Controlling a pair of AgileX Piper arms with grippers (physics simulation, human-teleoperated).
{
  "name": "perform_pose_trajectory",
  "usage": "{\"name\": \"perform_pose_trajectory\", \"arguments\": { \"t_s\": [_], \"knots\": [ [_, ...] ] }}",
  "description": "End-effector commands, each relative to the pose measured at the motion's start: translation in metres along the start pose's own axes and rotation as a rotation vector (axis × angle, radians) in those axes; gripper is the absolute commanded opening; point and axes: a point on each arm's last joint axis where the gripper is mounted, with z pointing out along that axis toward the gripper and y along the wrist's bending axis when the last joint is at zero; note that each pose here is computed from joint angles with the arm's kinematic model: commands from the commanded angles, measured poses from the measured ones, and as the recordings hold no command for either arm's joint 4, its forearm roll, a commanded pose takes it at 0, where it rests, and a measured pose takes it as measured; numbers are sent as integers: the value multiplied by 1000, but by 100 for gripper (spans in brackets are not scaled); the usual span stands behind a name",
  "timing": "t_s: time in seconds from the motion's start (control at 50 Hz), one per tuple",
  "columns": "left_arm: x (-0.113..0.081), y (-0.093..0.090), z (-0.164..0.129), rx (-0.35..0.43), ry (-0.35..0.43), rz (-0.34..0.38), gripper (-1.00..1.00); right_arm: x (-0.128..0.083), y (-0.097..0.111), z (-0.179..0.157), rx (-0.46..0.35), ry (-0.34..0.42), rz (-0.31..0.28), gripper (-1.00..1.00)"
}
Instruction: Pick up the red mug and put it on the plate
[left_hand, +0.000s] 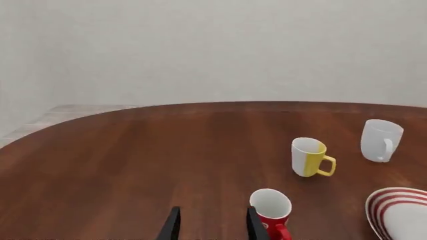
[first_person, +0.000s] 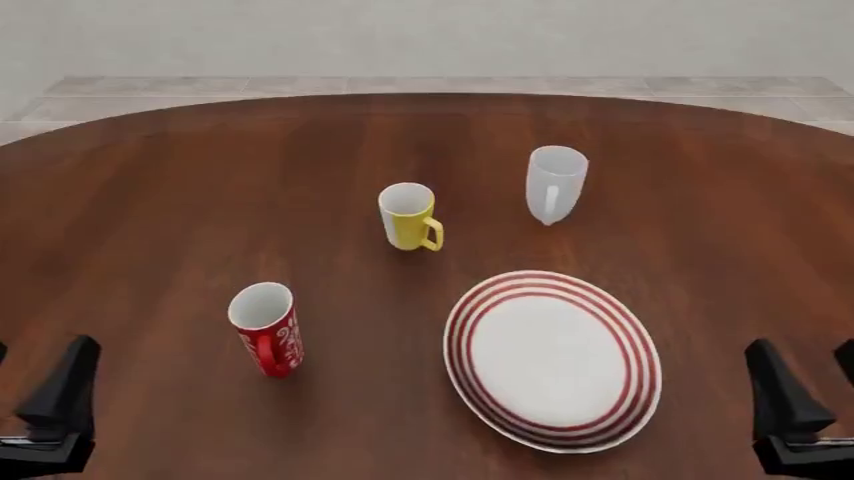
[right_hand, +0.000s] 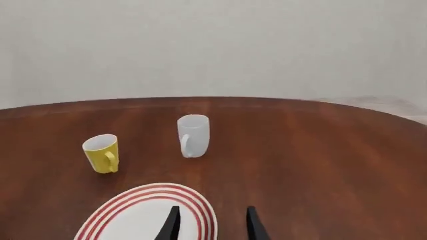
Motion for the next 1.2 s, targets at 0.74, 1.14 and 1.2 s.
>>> {"name": "perform_pose_trajectory", "arguments": {
  "t_s": [0.74,1.14,1.2],
  "knots": [
    [-48,-7,56,61,40,-3,100,2,1,2,-10,27,-75,100],
    [-108,-13,66,104,100,-43,100,2,3,9,-45,40,-107,100],
    [-118,-8,69,63,117,-49,100,2,3,8,-44,39,-109,100]
  ]
}}
